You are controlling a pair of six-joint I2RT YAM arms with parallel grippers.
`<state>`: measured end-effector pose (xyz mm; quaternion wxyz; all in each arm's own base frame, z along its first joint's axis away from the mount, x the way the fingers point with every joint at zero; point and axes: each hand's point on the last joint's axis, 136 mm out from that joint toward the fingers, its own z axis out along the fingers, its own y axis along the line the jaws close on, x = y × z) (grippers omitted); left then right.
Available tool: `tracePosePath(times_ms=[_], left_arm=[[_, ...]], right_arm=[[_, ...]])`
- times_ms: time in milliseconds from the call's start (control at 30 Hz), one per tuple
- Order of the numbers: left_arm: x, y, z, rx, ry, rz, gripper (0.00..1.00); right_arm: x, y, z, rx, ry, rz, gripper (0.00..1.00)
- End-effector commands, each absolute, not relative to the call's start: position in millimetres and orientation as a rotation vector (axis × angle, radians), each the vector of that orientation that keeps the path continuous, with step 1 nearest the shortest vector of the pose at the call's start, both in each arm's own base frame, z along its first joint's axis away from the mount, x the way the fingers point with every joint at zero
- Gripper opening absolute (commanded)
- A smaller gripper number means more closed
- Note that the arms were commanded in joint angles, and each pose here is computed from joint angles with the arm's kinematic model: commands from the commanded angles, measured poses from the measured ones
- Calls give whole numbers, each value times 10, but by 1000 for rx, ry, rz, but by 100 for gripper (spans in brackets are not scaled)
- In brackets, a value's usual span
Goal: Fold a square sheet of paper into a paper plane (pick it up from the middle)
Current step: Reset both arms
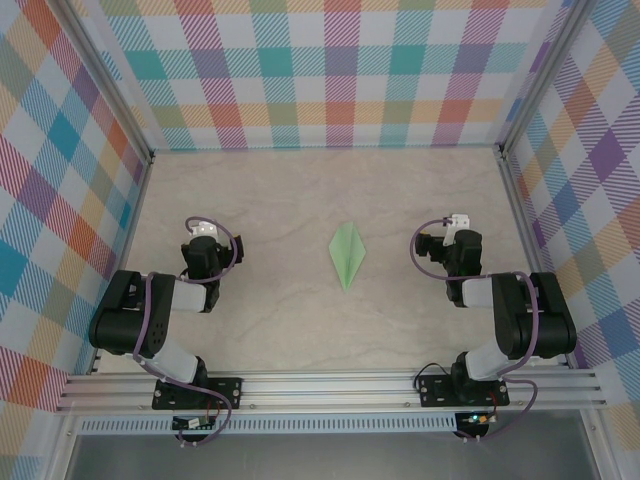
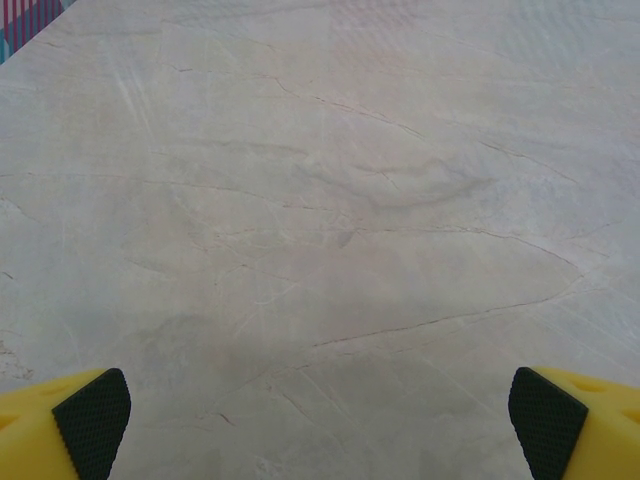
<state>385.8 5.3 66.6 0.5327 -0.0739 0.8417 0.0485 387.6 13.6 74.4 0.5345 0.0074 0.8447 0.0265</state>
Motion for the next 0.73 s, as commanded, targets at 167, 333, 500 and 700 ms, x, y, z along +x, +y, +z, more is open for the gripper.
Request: tracePosePath(times_ms=[167,333,500,700], left_arm=[[3940,54,825,-196,1949,88,100],[3938,56,821,-195,1950,89,100],[3938,55,821,-196,1950,89,100],[3939,60,823,-196,1949,91,100]], right_arm=[[3970,156,916,16,1956,86,100],[3969,152,909,17,1958,85,100],[3968,157,905,15,1960,86,100],[3969,156,907,15,1959,87,100]])
